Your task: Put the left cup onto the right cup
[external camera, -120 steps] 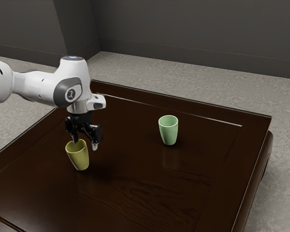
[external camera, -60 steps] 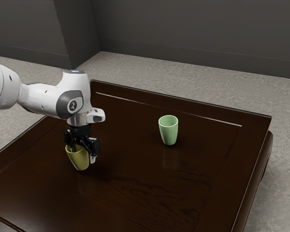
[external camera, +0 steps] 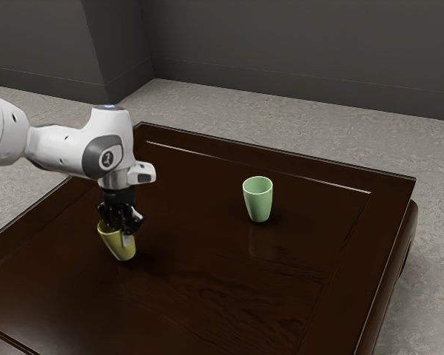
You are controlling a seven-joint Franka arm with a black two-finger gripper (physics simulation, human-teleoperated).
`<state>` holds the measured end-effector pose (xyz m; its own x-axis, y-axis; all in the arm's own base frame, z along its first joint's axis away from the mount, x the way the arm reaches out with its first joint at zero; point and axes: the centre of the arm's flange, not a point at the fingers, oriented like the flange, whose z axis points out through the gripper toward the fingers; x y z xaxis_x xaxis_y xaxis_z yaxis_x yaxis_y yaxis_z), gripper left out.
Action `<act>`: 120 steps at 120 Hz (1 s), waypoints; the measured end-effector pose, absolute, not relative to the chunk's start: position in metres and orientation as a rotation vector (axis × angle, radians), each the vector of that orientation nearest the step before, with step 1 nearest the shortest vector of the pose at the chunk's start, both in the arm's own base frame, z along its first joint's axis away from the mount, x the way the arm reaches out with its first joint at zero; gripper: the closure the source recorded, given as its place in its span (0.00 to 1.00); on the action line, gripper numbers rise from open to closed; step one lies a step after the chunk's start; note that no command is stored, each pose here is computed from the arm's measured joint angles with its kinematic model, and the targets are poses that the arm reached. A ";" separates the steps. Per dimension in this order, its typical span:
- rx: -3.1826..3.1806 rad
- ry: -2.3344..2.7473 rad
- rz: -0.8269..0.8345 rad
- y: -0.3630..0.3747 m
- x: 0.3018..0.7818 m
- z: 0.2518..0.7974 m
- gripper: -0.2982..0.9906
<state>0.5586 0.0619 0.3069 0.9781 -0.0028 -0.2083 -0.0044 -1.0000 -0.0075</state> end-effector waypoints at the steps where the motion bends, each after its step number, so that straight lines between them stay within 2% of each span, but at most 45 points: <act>1: -3.116 0.006 0.328 0.062 0.559 0.307 0.78; 36: -3.106 0.024 0.287 0.062 0.583 0.329 0.82; 86: -3.025 0.095 0.067 0.054 0.636 0.464 0.84; 120: -3.027 0.182 0.038 0.017 0.662 0.489 0.84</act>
